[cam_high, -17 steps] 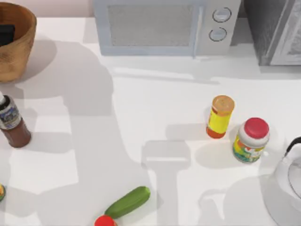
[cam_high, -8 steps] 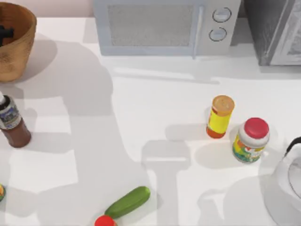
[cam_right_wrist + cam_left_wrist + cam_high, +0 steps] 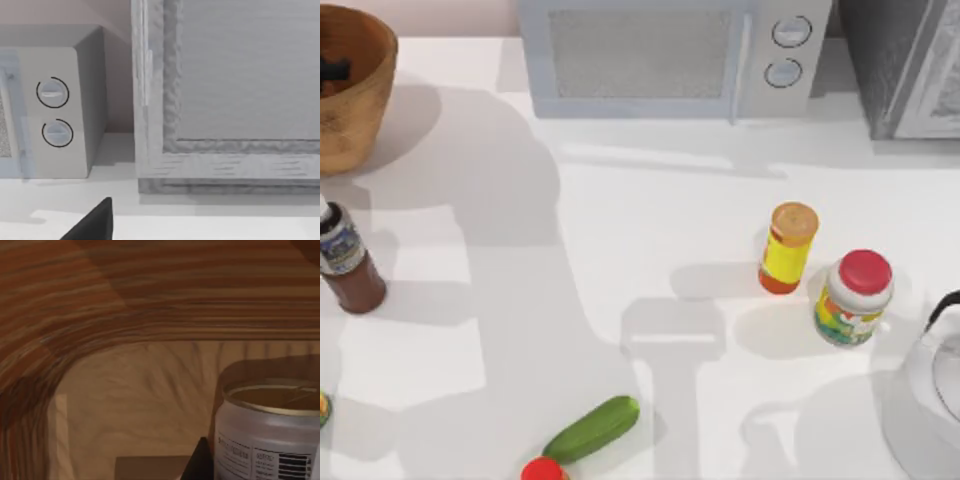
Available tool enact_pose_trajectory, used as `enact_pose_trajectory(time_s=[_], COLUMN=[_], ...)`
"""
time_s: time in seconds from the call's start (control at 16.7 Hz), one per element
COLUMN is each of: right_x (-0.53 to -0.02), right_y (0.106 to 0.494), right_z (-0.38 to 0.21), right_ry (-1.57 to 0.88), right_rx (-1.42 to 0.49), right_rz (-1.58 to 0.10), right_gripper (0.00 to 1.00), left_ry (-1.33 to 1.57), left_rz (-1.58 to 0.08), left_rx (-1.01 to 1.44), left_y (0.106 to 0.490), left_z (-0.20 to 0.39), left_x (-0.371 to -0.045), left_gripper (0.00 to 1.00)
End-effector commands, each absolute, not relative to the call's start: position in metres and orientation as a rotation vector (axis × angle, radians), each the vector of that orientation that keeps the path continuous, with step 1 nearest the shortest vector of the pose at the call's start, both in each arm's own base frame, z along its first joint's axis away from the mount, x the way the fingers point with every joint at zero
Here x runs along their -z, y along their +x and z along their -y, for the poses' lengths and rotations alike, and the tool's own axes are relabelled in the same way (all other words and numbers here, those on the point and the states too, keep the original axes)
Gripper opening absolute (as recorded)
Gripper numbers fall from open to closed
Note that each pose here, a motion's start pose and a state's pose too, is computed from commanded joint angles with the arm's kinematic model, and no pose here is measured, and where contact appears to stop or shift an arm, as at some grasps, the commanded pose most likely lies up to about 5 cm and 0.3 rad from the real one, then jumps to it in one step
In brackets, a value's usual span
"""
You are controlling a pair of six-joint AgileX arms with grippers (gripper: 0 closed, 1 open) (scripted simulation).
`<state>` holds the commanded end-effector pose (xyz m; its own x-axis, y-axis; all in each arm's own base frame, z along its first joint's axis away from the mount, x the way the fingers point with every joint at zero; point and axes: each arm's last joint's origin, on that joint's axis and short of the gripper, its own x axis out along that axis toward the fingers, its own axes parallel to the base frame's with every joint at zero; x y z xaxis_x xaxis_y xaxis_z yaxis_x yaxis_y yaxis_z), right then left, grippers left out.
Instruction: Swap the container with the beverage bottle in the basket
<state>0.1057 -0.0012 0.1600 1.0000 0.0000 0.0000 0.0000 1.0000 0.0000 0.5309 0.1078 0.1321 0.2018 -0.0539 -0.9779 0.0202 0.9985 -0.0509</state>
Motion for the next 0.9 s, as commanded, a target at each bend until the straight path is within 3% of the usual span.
enact_pose_trajectory(time_s=[0.24, 0.3, 0.54, 0.9], right_x=[-0.16, -0.16, -0.16, -0.16], right_y=[0.106, 0.106, 0.106, 0.106], right_z=[0.001, 0.001, 0.001, 0.001], right_ry=[0.0, 0.0, 0.0, 0.0], right_rx=[0.0, 0.0, 0.0, 0.0], right_rz=[0.0, 0.0, 0.0, 0.0], right_gripper=[1.0, 1.0, 1.0, 1.0], left_ry=[-0.029, -0.022, -0.004, 0.08], left_rz=[-1.367, -1.333, -1.307, -1.142], left_rx=[0.052, 0.04, 0.022, -0.059], left_y=[0.531, 0.529, 0.527, 0.487], left_z=[-0.108, -0.109, -0.106, -0.08], left_x=[-0.132, -0.151, -0.165, -0.252], left_gripper=[0.0, 0.0, 0.0, 0.0])
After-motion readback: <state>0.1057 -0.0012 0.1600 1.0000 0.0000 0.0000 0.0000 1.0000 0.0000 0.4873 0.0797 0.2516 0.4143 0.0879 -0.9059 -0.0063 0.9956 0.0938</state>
